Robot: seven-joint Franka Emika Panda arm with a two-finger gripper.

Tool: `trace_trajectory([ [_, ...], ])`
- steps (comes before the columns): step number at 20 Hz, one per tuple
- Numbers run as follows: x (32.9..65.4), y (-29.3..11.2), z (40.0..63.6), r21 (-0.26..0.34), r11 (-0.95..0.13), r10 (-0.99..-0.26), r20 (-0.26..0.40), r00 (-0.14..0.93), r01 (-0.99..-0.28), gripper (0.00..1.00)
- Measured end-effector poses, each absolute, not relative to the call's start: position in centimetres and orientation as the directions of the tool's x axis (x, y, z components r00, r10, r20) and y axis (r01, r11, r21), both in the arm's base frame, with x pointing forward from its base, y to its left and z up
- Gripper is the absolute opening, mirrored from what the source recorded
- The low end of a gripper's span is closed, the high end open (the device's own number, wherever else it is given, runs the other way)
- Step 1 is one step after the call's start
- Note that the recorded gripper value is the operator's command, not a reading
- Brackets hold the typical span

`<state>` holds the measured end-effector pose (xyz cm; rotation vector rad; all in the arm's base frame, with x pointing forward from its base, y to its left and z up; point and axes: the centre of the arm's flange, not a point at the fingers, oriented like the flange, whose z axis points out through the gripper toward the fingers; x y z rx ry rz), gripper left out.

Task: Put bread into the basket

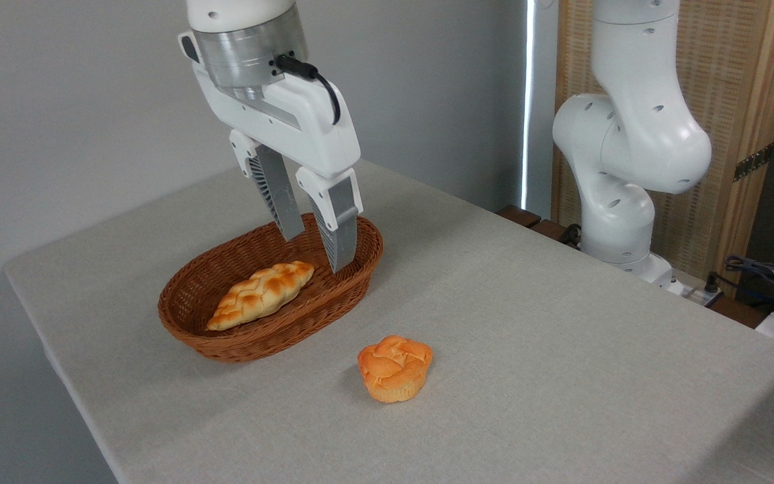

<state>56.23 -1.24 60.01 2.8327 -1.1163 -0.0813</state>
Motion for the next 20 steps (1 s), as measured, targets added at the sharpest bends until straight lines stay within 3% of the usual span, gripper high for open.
trace_trajectory([
  [4,55.5,-0.7,57.1,0.068,-0.726,-0.686,-0.021,0.727,-0.684,1.00],
  [9,54.9,-0.5,50.0,0.080,-0.707,-0.707,-0.069,0.704,-0.702,1.00],
  [20,54.1,-2.6,46.0,0.115,-0.580,-0.815,-0.081,0.574,-0.807,1.00],
])
